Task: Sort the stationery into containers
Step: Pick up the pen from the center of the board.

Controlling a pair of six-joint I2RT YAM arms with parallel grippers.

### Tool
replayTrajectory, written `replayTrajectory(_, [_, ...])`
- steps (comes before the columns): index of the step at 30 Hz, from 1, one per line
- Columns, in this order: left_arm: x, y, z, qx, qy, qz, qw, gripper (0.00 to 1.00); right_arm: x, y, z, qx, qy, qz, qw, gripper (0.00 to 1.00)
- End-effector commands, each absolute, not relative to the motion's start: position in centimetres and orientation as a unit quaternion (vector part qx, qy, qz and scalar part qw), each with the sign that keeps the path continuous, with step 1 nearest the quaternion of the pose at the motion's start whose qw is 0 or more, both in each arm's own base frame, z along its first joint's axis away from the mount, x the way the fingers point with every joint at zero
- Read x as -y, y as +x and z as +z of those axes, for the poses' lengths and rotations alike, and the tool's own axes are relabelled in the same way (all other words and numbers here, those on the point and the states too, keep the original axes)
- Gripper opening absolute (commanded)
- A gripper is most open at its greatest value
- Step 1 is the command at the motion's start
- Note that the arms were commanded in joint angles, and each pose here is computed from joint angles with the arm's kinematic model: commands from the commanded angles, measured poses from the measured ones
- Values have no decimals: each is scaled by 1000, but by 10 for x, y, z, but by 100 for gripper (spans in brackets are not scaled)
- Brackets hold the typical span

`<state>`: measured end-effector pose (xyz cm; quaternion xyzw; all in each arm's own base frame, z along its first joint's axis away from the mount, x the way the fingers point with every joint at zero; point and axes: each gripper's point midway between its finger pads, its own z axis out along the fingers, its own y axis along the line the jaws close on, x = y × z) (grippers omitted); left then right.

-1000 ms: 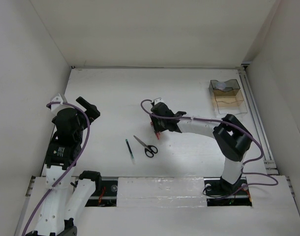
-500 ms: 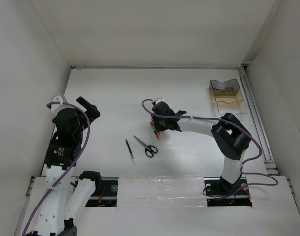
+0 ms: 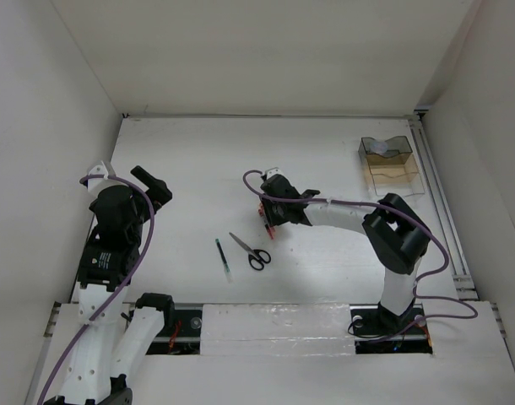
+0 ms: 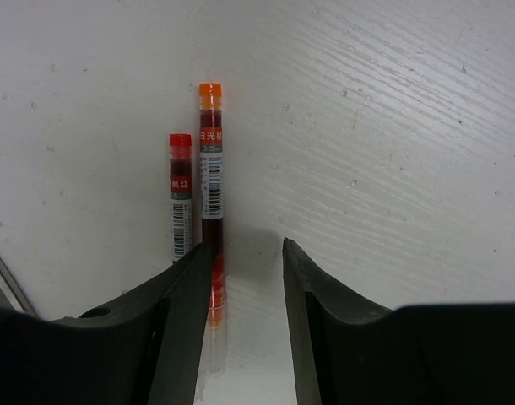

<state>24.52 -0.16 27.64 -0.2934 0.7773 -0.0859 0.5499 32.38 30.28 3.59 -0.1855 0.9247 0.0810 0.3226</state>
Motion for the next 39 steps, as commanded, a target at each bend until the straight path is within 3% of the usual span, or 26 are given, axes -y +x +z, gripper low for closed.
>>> replayTrajectory(1, [5, 250, 286, -768, -284, -95, 565, 100, -314, 332, 42, -919, -189, 95, 333, 44])
replayTrajectory(22, [4, 249, 288, -766, -284, -97, 569, 100, -317, 331, 29, -924, -196, 81, 318, 44])
replayTrajectory(28, [4, 249, 288, -766, -284, -97, 569, 100, -309, 330, 20, -929, -195, 59, 310, 24])
replayTrajectory(33, [7, 249, 288, -767, -280, -100, 568, 100, -305, 329, 17, -930, -194, 52, 309, 16])
replayTrajectory(34, [7, 249, 288, -767, -280, -100, 568, 100, -305, 329, 17, -930, -194, 52, 309, 12])
replayTrajectory(35, [7, 249, 288, -767, -280, -100, 568, 100, -304, 328, 16, -931, -195, 50, 305, 3])
replayTrajectory(39, [7, 249, 288, -767, -280, -100, 568, 100, -292, 344, 34, -929, -171, 45, 325, 0])
